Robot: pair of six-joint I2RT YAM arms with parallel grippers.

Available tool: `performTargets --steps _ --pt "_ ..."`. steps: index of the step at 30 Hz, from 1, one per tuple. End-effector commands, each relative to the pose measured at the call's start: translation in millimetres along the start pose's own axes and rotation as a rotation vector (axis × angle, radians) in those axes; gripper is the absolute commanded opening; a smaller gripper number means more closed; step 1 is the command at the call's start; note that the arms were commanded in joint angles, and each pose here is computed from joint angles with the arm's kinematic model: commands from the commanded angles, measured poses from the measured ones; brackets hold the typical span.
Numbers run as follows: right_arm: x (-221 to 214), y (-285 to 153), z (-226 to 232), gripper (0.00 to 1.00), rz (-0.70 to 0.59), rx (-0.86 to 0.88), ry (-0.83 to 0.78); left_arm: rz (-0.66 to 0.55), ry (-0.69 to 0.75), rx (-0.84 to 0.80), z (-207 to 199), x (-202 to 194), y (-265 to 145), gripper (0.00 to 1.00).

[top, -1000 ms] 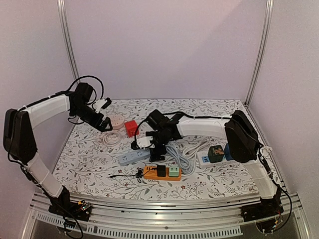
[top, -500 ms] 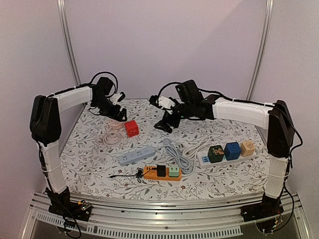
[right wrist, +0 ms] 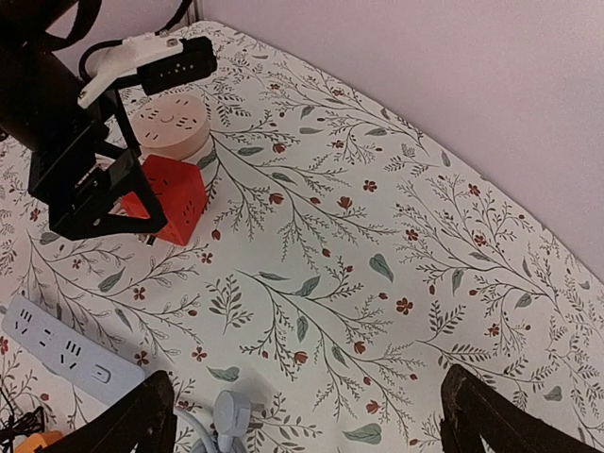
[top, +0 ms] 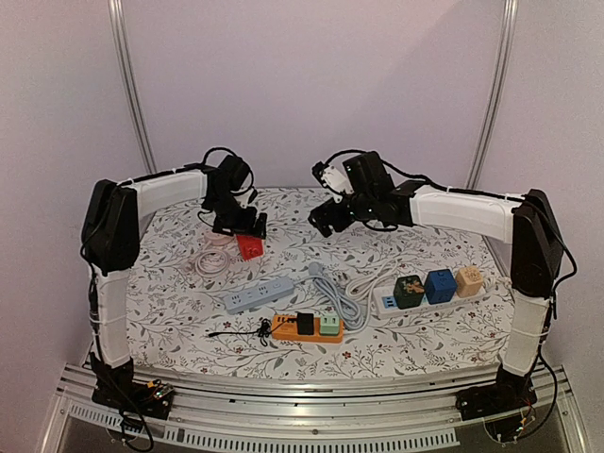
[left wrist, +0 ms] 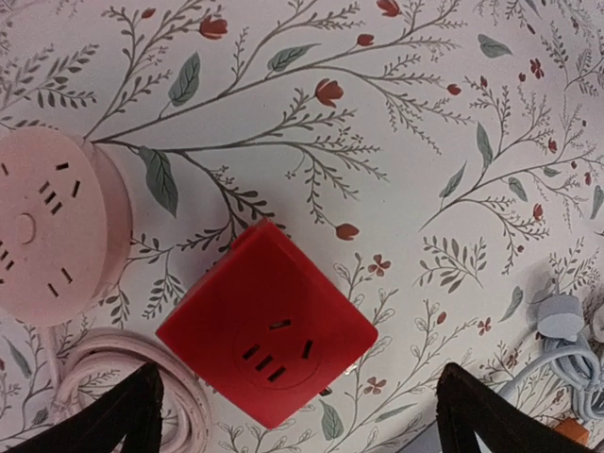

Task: Insert the plug
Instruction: Pick up the plug from the center of the board.

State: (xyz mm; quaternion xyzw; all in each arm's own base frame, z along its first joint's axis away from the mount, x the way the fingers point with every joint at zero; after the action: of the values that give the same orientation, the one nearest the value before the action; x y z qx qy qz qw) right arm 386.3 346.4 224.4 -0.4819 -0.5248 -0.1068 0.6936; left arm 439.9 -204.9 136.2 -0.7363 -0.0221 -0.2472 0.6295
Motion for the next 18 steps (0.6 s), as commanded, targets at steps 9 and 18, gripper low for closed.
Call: performTargets --steps 9,18 --pt "-18 7 15 0.95 0.056 0.129 0.099 0.078 -0.078 0.112 -1 -3 52 1.00" --pt "-25 9 18 0.94 0.076 0.151 0.098 0.087 -0.009 0.094 -3 -5 58 0.68"
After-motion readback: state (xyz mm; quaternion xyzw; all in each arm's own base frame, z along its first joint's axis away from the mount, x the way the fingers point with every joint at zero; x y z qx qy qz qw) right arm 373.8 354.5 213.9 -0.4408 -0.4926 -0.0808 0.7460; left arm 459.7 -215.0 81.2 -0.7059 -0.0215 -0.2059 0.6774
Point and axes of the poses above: each gripper's point midway between its finger pads, its own y axis out along the fingers, its own z axis along the line the jaws close on, x = y × z, the point moved 6 cm from there along -y, back along the fingers, and after that the axes turned 5 degrees about y, right-handed, at the moved point
